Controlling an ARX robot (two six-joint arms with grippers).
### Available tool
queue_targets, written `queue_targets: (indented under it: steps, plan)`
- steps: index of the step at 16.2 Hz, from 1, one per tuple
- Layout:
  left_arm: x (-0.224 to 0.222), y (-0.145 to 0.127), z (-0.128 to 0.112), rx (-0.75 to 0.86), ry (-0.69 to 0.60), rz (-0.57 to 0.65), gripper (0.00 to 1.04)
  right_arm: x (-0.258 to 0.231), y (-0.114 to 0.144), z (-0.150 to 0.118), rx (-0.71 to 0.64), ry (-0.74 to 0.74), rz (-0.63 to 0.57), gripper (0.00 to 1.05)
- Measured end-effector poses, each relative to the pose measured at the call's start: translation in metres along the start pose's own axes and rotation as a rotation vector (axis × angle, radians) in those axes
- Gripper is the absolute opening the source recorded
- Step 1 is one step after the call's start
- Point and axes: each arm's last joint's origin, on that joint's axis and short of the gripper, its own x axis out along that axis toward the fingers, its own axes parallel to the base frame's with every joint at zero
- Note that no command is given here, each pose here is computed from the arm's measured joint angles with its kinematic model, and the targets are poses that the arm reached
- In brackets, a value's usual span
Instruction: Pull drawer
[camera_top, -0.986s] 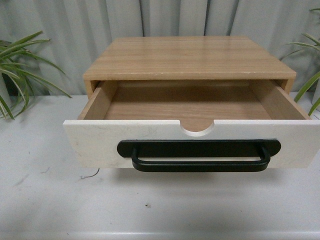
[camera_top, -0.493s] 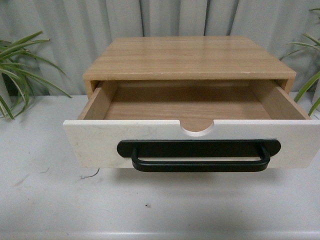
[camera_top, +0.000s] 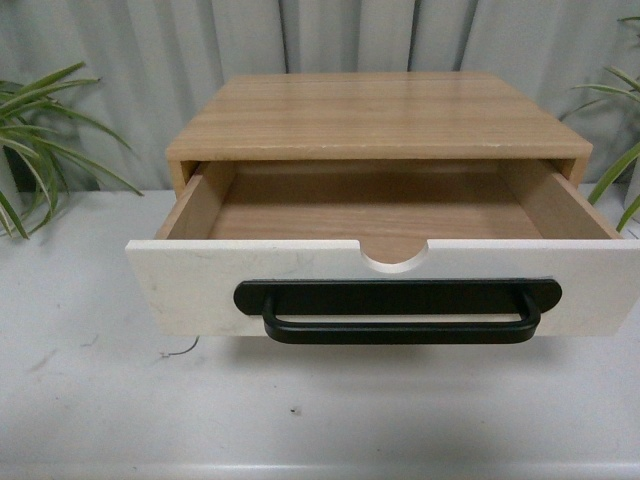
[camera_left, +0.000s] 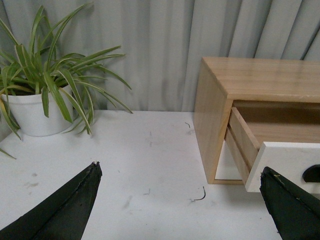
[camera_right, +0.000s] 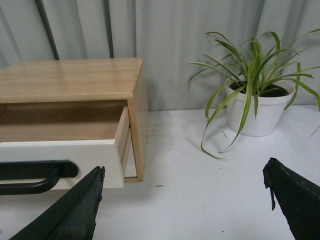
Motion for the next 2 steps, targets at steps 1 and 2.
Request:
queue_targets:
  steps: [1, 2]
  plan:
    - [0.0, 0.0, 0.0001, 0.0, 0.0, 0.0, 0.98, 0.0, 0.0, 0.0, 0.0, 0.0, 0.0, 0.98]
    - [0.0, 0.0, 0.0001, 0.0, 0.0, 0.0, 0.98, 0.0, 0.0, 0.0, 0.0, 0.0, 0.0, 0.98]
